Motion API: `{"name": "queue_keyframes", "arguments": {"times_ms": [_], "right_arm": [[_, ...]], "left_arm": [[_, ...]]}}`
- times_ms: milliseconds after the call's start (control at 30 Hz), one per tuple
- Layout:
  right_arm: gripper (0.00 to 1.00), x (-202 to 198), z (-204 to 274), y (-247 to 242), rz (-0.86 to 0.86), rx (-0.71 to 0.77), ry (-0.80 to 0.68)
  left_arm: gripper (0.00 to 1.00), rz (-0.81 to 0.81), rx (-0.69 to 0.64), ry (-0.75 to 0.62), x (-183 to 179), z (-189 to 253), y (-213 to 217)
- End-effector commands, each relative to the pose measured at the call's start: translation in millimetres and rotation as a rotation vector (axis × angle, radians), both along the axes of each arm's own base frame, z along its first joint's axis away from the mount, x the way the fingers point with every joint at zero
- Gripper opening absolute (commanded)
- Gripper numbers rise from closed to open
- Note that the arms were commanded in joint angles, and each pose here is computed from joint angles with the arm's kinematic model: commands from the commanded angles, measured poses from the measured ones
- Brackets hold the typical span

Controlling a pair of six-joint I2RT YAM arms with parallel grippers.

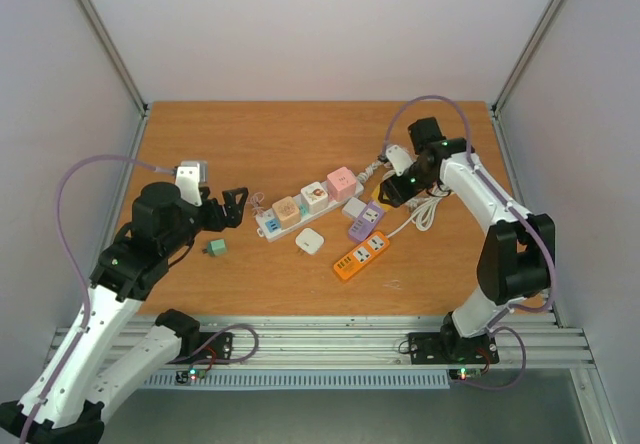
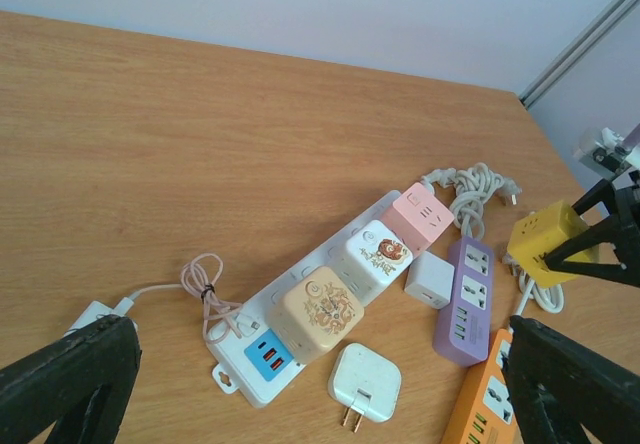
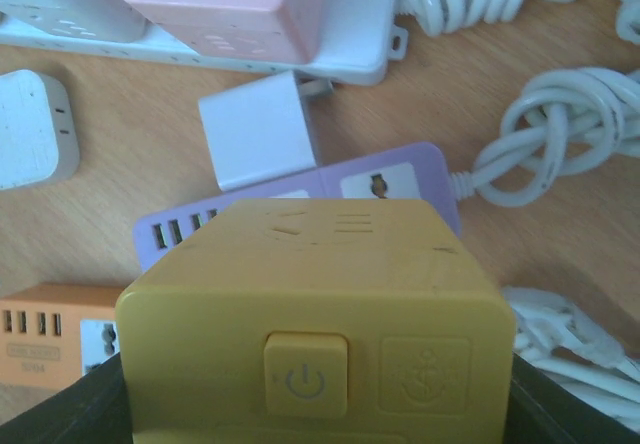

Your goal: Insert the plug

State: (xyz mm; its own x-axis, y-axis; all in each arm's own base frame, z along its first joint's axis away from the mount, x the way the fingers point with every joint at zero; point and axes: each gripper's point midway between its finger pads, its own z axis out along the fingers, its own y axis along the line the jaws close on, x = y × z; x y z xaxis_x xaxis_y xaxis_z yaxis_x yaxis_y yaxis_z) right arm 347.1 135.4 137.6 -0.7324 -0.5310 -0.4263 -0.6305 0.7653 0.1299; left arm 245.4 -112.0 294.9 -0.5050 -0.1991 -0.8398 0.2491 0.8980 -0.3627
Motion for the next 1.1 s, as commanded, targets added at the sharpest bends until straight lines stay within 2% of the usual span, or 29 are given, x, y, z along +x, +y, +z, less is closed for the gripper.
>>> {"name": "queue_keyframes", "arguments": {"times_ms": [0,100,200,333,533,1067], "right_arm": [[0.33,4.4,25.4,-7.9,0.102,0.095,-0.003],[0.33,1.5,36.5,-4.8,0.156,0.190,0.020],[0.33,1.8,30.1,-4.6,0.187,0.195,0.055],[0.33,5.6,17.0,-7.3,0.190,0.171,0.074],[0.33,32.9,-0.9,-23.4,0.139,0.048,-0.022],[0.33,38.4,-38.9,-4.0,0.244,-0.053,-0.037]], "left_arm": [[0.99,-0.010,-0.002,-0.041,7.6,7.2,-3.9],[0.99,-0.015,0.000,-0.035,8.2,6.1,-5.1],[0.99,-0.013,0.004,-0.028,8.7,4.5,-4.8],[0.99,-0.019,0.006,-0.018,10.3,1.6,-6.6],[0.99,-0.043,-0.011,0.018,11.9,-4.7,-13.7],[0.99,-0.027,0.010,0.024,14.9,-8.4,-10.9]]}}
